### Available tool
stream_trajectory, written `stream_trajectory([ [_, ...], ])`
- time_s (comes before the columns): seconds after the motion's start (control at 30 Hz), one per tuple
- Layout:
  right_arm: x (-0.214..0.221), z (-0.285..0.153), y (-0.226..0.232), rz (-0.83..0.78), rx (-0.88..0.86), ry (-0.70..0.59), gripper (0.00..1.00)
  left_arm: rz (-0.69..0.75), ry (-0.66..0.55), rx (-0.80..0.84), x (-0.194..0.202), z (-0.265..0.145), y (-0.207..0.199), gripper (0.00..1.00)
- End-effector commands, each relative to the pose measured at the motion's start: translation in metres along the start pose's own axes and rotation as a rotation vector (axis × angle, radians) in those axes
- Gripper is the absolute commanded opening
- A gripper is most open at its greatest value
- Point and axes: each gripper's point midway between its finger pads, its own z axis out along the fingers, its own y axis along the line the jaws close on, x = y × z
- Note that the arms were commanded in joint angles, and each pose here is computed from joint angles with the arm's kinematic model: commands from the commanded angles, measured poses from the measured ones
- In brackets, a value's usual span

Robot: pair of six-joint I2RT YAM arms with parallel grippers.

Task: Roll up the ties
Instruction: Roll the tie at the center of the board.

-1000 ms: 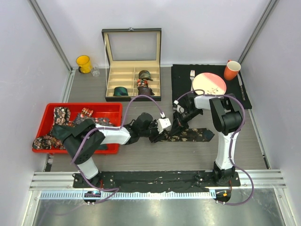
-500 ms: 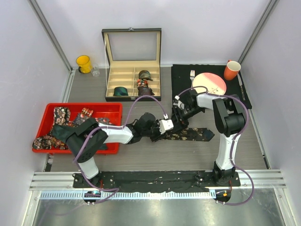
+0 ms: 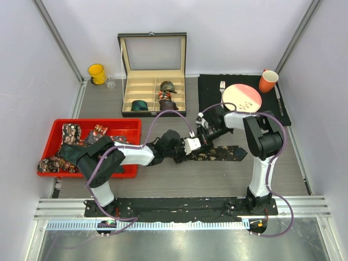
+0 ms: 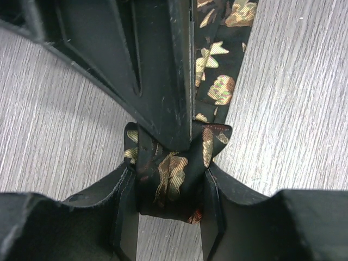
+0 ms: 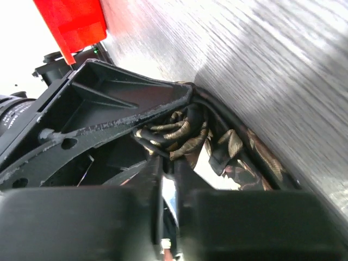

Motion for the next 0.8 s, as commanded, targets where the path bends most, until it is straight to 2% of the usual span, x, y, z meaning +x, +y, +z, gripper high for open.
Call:
stream_trajectory([
  [0.0,0.004,0.006,-0.035,-0.011,0.108,0.002,0.01,-0.051,0.215,0.047,0.064,-0.009,-0.018,0.36],
  [0.03,0.008,0.006,-0.041,-0.014,0.121,0.012,0.01,-0.057,0.194,0.058,0.062,-0.01,-0.02,0.42],
  [0.07,0.016,0.005,-0.048,0.017,0.136,0.032,0.01,-0.063,0.163,0.065,0.054,-0.012,-0.02,0.55],
  [0.1,0.02,0.006,-0.056,0.026,0.154,0.048,0.01,-0.075,0.131,0.072,0.049,-0.014,-0.019,0.59],
  [0.13,0.023,0.005,-0.066,0.025,0.196,0.054,0.01,-0.079,0.084,0.098,0.041,-0.014,-0.024,0.72],
  [0.23,0.024,0.002,-0.084,0.045,0.27,0.055,0.01,-0.085,-0.016,0.138,0.018,-0.017,-0.026,0.81],
  [0.5,0.006,-0.003,-0.094,0.024,0.35,0.029,0.01,-0.029,-0.186,0.158,-0.028,-0.018,-0.019,0.83],
  [0.6,0.006,-0.003,-0.098,0.036,0.361,0.04,0.01,0.013,-0.216,0.153,-0.037,-0.016,-0.016,0.83],
  [0.77,0.01,-0.003,-0.1,0.044,0.36,0.059,0.01,0.116,-0.199,0.147,-0.036,-0.011,-0.009,0.85],
])
